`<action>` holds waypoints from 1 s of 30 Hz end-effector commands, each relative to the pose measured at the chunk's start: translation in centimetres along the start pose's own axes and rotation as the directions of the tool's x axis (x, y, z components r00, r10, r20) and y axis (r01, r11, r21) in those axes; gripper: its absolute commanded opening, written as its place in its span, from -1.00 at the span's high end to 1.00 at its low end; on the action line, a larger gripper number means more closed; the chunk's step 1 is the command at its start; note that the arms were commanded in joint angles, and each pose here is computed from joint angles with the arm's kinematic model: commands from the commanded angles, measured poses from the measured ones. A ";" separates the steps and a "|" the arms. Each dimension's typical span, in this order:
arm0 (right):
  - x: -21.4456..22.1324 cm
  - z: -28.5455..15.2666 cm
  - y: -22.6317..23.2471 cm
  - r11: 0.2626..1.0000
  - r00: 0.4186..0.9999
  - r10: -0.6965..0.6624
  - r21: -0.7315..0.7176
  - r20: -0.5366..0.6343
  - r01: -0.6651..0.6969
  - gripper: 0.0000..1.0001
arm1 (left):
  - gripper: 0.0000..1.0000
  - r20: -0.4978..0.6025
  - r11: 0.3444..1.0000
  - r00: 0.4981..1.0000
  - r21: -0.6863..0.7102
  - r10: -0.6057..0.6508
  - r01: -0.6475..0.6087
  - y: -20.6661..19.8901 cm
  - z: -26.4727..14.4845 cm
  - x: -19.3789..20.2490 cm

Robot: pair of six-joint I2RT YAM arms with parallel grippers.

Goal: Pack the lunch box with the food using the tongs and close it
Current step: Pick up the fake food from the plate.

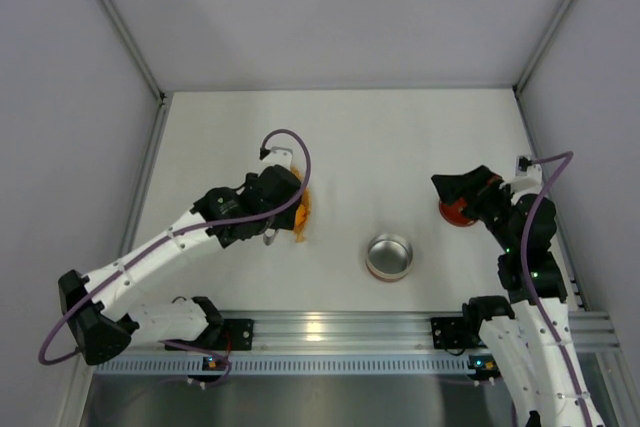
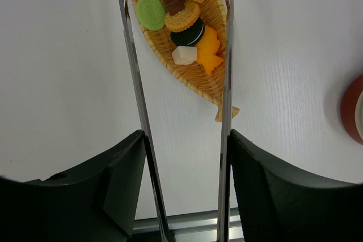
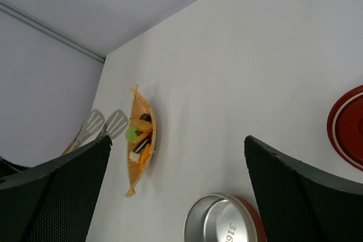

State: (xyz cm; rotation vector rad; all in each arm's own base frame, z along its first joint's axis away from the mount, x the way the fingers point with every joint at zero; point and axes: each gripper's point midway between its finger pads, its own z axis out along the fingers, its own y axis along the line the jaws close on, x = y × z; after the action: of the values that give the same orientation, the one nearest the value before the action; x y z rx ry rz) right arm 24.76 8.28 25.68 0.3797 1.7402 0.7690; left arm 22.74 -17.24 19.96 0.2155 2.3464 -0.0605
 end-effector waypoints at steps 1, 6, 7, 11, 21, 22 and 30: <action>-1.2 0.2 1.0 0.999 0.999 -0.008 -0.045 0.047 0.010 -0.99 | -0.28 -0.012 1.000 1.000 -0.002 -0.028 0.028 0.2 0.0 0.7; -1.1 0.3 0.9 0.999 0.999 -0.007 -0.044 0.042 0.009 -0.99 | -0.28 -0.015 1.000 1.000 0.006 -0.020 0.020 -0.2 0.5 0.9; -1.1 0.3 0.9 0.999 0.999 -0.007 -0.043 0.041 0.008 -0.99 | -0.28 -0.017 1.000 1.000 0.002 -0.016 0.016 -0.1 0.6 1.0; -1.0 0.3 0.8 0.999 0.999 -0.004 -0.041 0.039 0.006 -0.99 | -0.29 -0.018 1.000 1.000 -0.009 -0.008 0.008 -0.3 1.4 1.2; -0.9 0.2 0.8 0.999 0.999 -0.004 -0.041 0.037 0.006 -0.99 | -0.23 -0.024 0.999 0.999 -0.029 0.023 -0.024 -0.7 3.0 1.2; -1.0 0.2 0.7 0.999 0.999 -0.005 -0.039 0.039 0.007 -0.99 | -0.22 -0.025 0.999 0.999 -0.029 0.023 -0.024 -0.9 3.2 1.2; -0.9 0.3 0.6 0.999 0.999 -0.006 -0.035 0.036 0.007 -0.99 | -0.20 -0.042 0.999 0.999 -0.031 0.023 -0.024 -0.6 4.2 1.4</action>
State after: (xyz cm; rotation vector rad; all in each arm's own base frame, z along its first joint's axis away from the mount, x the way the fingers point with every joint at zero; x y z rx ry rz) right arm 24.81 8.38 25.42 0.3824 1.7486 0.7754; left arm 23.57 -17.71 15.71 0.2429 2.4214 0.0127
